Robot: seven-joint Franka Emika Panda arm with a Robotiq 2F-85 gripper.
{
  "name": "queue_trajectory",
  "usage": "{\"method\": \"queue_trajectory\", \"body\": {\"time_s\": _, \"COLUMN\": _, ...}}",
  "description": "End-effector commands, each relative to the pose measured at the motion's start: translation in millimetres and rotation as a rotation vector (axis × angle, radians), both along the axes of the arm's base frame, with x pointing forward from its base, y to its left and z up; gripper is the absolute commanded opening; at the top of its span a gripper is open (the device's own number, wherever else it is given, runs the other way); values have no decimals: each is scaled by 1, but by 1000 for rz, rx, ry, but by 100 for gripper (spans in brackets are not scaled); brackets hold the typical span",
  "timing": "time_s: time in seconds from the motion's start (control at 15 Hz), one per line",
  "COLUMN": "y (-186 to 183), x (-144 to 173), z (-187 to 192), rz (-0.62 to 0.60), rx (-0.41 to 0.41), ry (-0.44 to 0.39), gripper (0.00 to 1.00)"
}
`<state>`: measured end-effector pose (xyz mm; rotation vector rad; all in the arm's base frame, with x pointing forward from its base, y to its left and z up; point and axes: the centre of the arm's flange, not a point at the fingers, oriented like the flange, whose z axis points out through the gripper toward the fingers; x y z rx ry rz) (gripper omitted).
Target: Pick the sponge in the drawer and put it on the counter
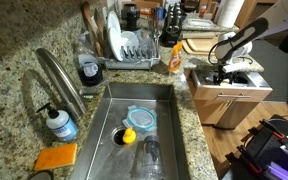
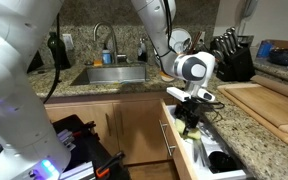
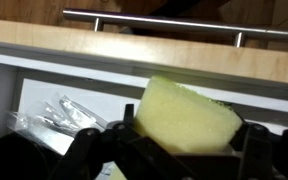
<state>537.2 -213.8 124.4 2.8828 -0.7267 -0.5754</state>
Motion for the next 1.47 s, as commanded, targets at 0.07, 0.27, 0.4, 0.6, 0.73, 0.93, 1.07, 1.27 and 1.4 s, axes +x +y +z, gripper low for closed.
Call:
{"method": "queue_trajectory", "body": {"time_s": 0.07, "y": 0, "x": 6, "z": 4, "rz": 4, "rx": -9, "ry": -23, "gripper": 46}}
{"method": "queue_trajectory", "body": {"time_s": 0.27, "y": 0, "x": 9, "z": 5, "rz": 3, "rx": -17, "ry": -31, "gripper": 31}}
{"method": "queue_trajectory", "body": {"time_s": 0.4, "y": 0, "x": 11, "z": 8, "rz": -2, "rx": -25, "ry": -35, "gripper": 18}}
{"method": "queue_trajectory", "body": {"time_s": 0.6, "y": -2, "x": 14, "z": 20, "rz": -3, "rx": -60, "ry": -67, "gripper": 1}}
{"method": "queue_trajectory", "body": {"time_s": 0.73, "y": 0, "x": 16, "z": 37, "rz": 6, "rx": -98, "ry": -126, "gripper": 5}}
{"method": "queue_trajectory", "body": {"time_s": 0.93, "y": 3, "x": 18, "z": 71, "rz": 29, "rx": -143, "ry": -215, "gripper": 4}}
{"method": "queue_trajectory", "body": {"time_s": 1.07, "y": 4, "x": 16, "z": 93, "rz": 51, "rx": -134, "ry": -239, "gripper": 4}}
{"method": "queue_trajectory", "body": {"time_s": 1.27, "y": 7, "x": 8, "z": 117, "rz": 65, "rx": -138, "ry": -271, "gripper": 4}}
{"method": "queue_trajectory", "body": {"time_s": 1.4, "y": 5, "x": 2, "z": 140, "rz": 70, "rx": -133, "ry": -314, "gripper": 4}}
